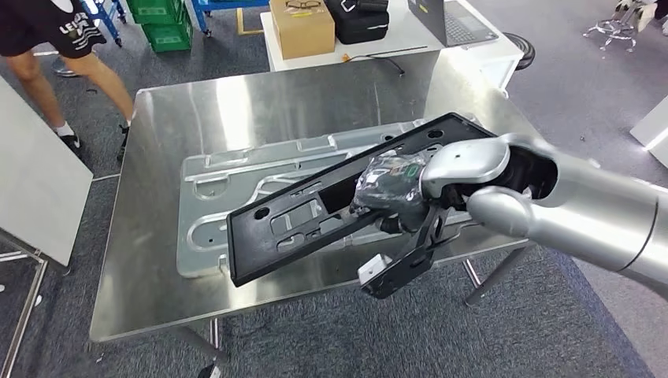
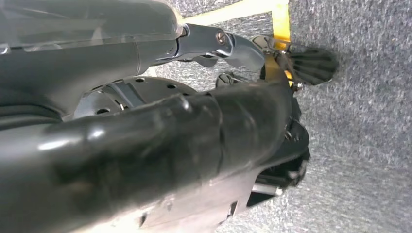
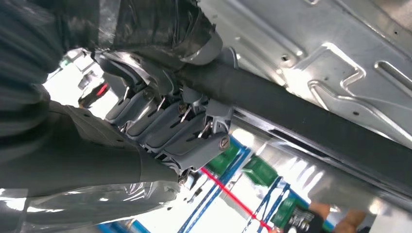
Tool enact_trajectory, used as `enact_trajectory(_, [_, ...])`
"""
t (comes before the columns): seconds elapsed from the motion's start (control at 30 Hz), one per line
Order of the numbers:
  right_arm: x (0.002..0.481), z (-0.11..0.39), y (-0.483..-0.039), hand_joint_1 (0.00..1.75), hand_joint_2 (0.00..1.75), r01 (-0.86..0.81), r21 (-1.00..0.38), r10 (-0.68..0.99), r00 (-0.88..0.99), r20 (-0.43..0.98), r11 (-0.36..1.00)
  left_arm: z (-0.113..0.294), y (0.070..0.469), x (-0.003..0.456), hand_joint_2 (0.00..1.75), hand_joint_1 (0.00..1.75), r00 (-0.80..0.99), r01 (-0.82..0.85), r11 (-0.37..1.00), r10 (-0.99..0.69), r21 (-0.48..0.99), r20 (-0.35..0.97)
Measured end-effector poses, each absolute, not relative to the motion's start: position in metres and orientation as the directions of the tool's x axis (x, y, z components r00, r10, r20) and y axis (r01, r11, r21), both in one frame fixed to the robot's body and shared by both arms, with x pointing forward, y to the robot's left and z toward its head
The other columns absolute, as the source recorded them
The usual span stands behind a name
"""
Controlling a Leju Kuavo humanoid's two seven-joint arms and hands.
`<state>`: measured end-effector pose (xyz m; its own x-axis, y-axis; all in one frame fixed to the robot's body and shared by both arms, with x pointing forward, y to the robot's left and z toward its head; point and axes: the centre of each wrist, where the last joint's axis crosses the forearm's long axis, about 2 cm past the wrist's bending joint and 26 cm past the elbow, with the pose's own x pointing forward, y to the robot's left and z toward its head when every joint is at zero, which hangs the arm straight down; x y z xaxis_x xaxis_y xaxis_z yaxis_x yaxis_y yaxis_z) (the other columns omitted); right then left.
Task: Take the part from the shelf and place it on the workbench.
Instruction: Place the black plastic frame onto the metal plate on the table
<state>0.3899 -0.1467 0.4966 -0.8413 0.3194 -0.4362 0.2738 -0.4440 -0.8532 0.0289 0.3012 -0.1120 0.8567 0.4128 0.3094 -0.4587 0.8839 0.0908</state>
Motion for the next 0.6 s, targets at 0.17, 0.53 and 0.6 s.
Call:
enact_trajectory(0.17, [0.391,0.496,-0.150,1.75,1.75,0.270,-0.854,0.326,-0.840,-0.435,-0.445,-0.112,0.302,0.025,0.00,0.00,0.860,-0.458,0.884,0.414,0.094,0.298])
enact_trajectory(0.53, [0.394,0.487,-0.154,1.75,1.75,0.250,-0.855,0.333,-0.842,-0.424,-0.455,-0.113,0.300,0.020,0.00,0.00,0.860,-0.457,0.885,0.413,0.091,0.299])
enact_trajectory(0.6, [0.394,0.489,-0.154,1.75,1.75,0.253,-0.850,0.331,-0.840,-0.430,-0.462,-0.113,0.301,0.020,0.00,0.00,0.859,-0.457,0.884,0.412,0.092,0.304])
